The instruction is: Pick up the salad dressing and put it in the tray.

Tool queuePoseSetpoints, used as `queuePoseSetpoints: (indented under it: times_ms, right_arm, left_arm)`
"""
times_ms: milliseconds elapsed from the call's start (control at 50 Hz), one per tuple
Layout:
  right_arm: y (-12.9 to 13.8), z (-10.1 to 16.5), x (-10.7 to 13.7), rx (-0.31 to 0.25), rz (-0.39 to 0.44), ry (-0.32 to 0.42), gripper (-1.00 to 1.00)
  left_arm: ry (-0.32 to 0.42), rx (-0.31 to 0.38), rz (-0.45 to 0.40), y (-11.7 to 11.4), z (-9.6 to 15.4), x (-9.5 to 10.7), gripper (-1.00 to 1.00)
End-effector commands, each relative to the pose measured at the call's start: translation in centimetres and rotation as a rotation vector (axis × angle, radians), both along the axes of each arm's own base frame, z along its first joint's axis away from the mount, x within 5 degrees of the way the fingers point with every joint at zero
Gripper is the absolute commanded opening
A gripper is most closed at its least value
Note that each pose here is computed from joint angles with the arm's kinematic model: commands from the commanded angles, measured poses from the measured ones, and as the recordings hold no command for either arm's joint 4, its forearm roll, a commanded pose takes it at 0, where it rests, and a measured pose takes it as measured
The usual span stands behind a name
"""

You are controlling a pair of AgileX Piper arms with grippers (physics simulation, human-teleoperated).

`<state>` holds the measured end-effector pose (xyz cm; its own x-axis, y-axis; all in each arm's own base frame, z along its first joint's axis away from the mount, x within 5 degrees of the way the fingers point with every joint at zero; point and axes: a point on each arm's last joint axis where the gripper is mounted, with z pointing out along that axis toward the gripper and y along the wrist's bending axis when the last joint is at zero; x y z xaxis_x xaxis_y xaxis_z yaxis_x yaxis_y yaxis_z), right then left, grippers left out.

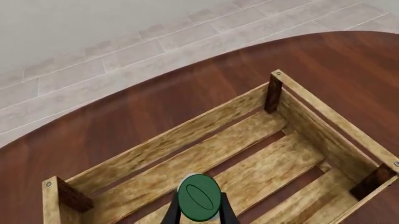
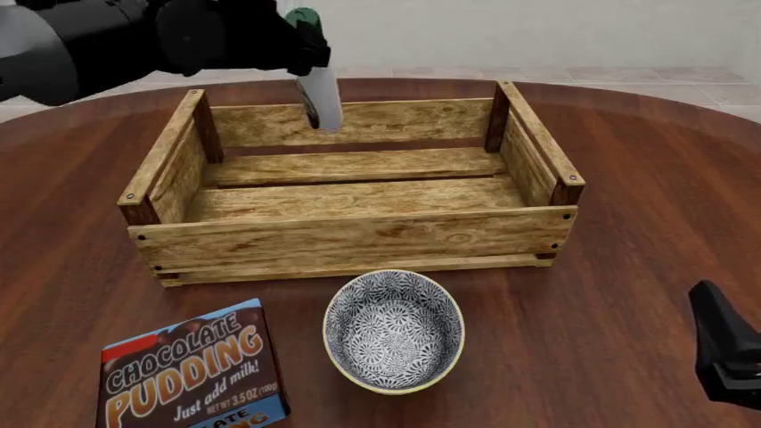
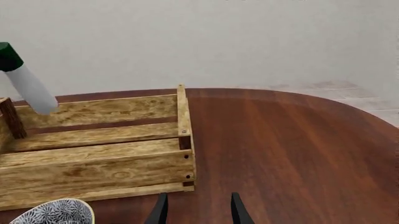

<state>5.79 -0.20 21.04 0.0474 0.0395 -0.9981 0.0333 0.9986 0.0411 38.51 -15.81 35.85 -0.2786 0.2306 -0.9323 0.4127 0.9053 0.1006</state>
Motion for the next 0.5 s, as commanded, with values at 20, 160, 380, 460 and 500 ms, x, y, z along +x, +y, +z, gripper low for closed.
queuePoseSetpoints:
  times_ms: [20,160,380,460,500]
  right_arm:
    - [0.0,0.0,-0.1,-0.009,0.0,-0.005,1.0]
    - [0.0,0.1,-0.2,-0.016,0.002,-0.012,1.0]
    - [0.0,0.1,-0.2,-0.014,-0.007,-0.018,1.0]
    - [0.0,0.2,-0.2,-0.014,-0.005,-0.02,1.0]
    - [0.0,0.2,-0.2,-0.016,-0.003,-0.021,1.0]
  left_arm:
    - [0.04,0.007,-0.017,-1.6,-2.0,1.4,-1.0]
    - [0.06,0.014,-0.016,-2.0,-3.3,2.4,-1.0]
    - [0.101,0.007,-0.013,-2.7,-5.4,3.2,-1.0]
    - [0.104,0.01,-0.013,-2.7,-5.7,3.4,-1.0]
    - [0.108,0.009,-0.012,-2.8,-5.9,3.4,-1.0]
